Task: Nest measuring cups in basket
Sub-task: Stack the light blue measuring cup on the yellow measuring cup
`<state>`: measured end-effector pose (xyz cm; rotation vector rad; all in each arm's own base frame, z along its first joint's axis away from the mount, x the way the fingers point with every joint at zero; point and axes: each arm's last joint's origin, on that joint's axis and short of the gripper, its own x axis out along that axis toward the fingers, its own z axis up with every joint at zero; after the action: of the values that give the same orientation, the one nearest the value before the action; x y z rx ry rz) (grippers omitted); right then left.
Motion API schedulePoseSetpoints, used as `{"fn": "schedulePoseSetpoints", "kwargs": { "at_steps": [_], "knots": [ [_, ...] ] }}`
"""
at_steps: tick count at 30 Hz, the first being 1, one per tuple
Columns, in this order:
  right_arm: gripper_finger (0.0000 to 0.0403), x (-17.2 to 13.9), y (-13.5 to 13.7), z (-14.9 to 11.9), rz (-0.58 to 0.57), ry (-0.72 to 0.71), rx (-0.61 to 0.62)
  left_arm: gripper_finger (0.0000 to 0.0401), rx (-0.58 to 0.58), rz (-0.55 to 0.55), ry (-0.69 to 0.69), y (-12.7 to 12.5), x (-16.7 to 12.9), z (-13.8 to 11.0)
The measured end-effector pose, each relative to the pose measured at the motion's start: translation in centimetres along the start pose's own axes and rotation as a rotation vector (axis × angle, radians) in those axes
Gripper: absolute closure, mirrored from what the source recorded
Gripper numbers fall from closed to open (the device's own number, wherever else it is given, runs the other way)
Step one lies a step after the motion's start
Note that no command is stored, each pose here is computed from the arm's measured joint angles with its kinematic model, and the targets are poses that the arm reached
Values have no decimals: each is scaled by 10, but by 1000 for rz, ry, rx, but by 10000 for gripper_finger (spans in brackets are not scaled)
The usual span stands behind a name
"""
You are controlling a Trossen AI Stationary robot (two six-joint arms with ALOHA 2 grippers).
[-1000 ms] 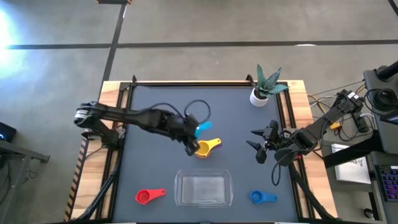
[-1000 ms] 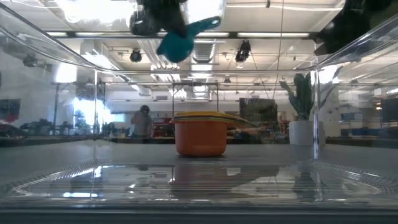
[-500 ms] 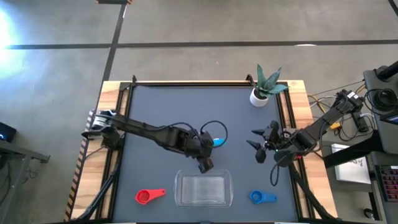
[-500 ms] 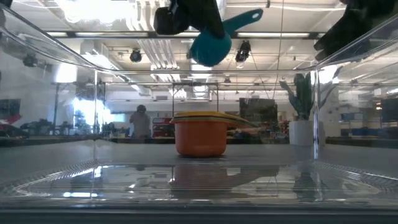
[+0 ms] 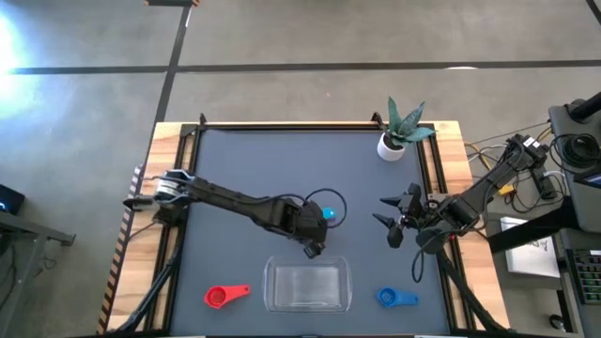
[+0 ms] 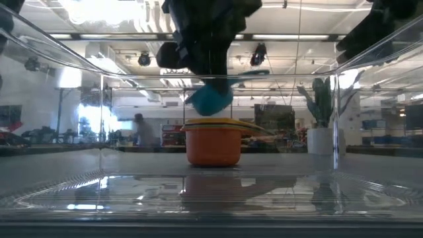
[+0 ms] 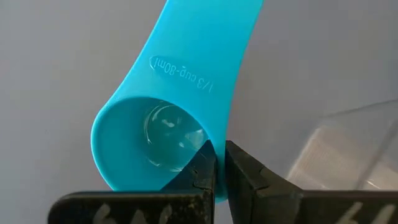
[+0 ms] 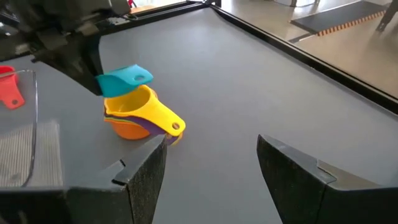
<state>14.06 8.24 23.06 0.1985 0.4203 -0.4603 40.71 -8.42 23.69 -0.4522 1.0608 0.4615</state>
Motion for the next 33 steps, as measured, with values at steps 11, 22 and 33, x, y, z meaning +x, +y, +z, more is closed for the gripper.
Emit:
{"fn": "schedulePoseSetpoints", "kwargs": {
  "at_steps": [11,22,33],
  "knots": [
    [165,0,0,0,0,1,-3,397,-13,23,59,7,9,0],
    [165,0,0,0,0,1,4,397,-33,13,41,8,9,4],
    [165,0,0,0,1,1,18,397,-37,12,32,10,14,9]
  ]
}}
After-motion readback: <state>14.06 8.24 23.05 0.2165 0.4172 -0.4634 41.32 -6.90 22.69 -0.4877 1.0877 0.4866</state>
